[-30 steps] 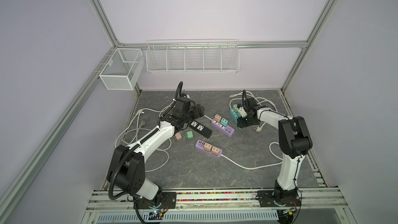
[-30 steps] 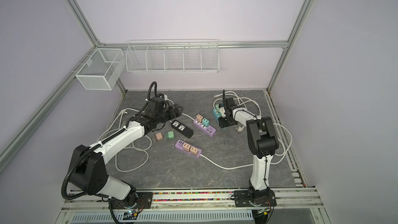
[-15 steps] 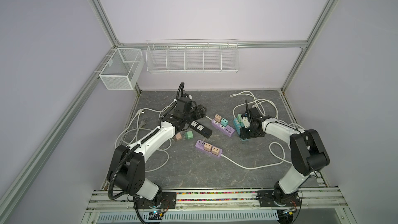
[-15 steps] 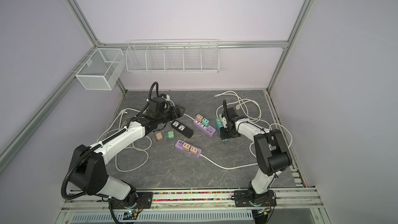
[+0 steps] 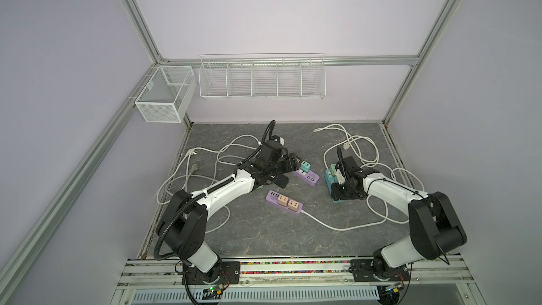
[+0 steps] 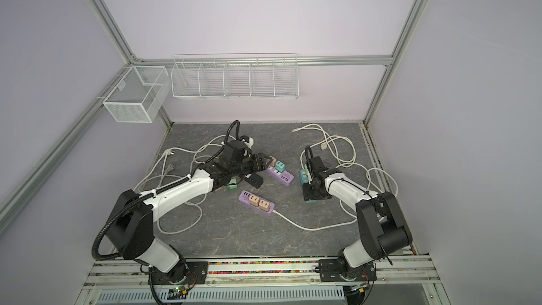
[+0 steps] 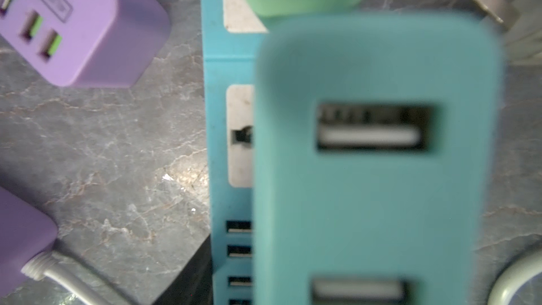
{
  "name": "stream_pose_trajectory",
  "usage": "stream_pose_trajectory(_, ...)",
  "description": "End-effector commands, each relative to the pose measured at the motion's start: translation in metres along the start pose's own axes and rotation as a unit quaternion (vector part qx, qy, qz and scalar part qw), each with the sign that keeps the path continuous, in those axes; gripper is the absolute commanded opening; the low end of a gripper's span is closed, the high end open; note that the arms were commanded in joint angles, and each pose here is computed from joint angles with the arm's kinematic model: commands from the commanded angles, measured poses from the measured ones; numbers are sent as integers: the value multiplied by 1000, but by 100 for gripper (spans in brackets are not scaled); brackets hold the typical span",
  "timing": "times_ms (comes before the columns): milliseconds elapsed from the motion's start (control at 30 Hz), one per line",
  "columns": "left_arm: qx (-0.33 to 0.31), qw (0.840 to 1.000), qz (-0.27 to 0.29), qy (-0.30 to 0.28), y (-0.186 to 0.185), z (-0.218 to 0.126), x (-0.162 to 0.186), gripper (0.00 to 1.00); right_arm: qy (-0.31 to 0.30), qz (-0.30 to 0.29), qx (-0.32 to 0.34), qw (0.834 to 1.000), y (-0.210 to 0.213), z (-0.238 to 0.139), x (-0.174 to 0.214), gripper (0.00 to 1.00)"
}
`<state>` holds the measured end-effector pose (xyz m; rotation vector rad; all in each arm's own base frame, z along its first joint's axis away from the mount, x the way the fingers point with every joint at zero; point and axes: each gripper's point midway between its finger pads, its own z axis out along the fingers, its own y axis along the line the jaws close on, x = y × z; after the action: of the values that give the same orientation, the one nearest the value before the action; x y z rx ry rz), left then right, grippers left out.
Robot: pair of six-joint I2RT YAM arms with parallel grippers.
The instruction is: Pull the plug off the socket
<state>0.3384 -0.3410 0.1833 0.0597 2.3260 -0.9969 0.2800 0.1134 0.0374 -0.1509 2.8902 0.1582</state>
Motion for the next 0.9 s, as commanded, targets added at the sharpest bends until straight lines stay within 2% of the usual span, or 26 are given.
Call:
stream_pose_trajectory(0,25,1000,-7,-3,-19,11,-2,73,-4,18,13,1000,-4,-1,2,58)
stream_pose_trajectory(67,28,1000,-8,7,-22,18,3,72,-1,18,21,1000,-6,-1,2,60)
stream_pose_trajectory(133,31,999,-11,11,-25,22,6,71,-9,17,24,1000,-7,-7,-1,68)
stream_pose_trajectory(233,27,999,-16,14,-27,26,9,68,-21,15,28,999,-9,-19,-3,72)
stream_pose_trajectory(333,21,999,-17,17,-30,27,13,65,-60,8,8,998,-1,-48,-17,77)
stream_pose_trajectory(567,34,998,-37,27,-41,34,31,60,-116,-2,6,993,-1,-103,-49,81)
stream_pose_trajectory(867,21,994,-91,63,-41,68,68,49,-121,-10,2,993,4,-93,-98,77)
